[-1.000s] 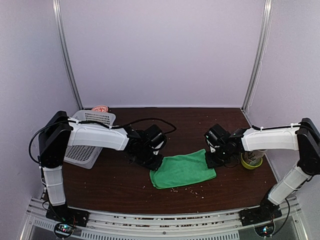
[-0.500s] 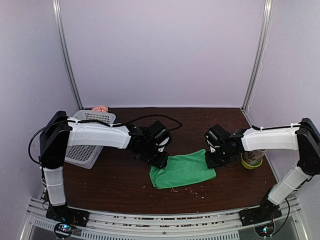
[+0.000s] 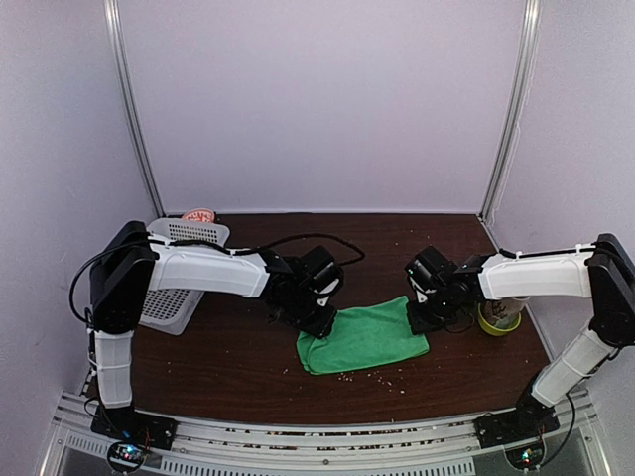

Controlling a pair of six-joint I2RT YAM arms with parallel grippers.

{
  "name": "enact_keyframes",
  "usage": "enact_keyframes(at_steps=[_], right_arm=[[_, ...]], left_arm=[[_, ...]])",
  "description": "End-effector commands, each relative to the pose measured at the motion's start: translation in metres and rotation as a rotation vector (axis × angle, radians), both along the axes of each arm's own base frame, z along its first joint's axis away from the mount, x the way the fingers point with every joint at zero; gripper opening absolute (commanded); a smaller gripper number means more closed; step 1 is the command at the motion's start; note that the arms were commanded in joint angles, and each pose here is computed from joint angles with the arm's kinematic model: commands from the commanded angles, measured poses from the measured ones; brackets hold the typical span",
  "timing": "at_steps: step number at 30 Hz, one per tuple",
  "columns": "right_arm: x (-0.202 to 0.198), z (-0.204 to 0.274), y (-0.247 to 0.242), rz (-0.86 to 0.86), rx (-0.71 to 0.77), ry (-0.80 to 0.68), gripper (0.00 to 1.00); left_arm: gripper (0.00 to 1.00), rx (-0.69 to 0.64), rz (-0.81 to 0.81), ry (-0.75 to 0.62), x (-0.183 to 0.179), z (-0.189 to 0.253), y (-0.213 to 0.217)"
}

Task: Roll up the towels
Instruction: Roll the towel at the center of the board.

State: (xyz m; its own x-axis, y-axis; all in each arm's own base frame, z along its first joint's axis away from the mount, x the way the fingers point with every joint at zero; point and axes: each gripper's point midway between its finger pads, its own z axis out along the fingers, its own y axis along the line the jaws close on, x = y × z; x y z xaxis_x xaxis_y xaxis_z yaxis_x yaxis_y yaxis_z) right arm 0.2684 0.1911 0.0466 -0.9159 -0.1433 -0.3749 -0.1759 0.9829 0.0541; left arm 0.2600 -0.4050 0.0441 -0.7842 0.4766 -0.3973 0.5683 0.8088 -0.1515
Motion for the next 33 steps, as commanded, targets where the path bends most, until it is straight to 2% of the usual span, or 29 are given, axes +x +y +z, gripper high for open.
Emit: enact_keyframes(at_steps=[1, 5, 8, 12, 19, 33], right_arm=[[0.006, 0.001, 0.0, -0.005, 0.0, -0.012, 0.0], [0.007, 0.001, -0.001, -0.007, -0.001, -0.014, 0.0], [0.006, 0.001, -0.001, -0.006, -0.002, -0.012, 0.0], [0.006, 0.0, -0.001, -0.007, -0.001, -0.01, 0.0], [0.005, -0.002, -0.001, -0.006, 0.001, -0.005, 0.0], [0.006, -0.005, 0.0, -0.003, -0.001, 0.002, 0.0]], left_arm=[[0.36, -0.038, -0.008, -0.05, 0.002, 0.032, 0.0], [0.42, -0.055, 0.009, -0.093, 0.003, 0.052, 0.008], [0.42, -0.055, 0.02, -0.115, 0.003, 0.061, 0.016], [0.37, -0.042, 0.036, -0.116, 0.002, 0.058, 0.024], [0.22, 0.026, 0.119, -0.09, 0.009, 0.031, 0.049], [0.16, 0.011, 0.025, -0.029, 0.014, 0.009, 0.015]])
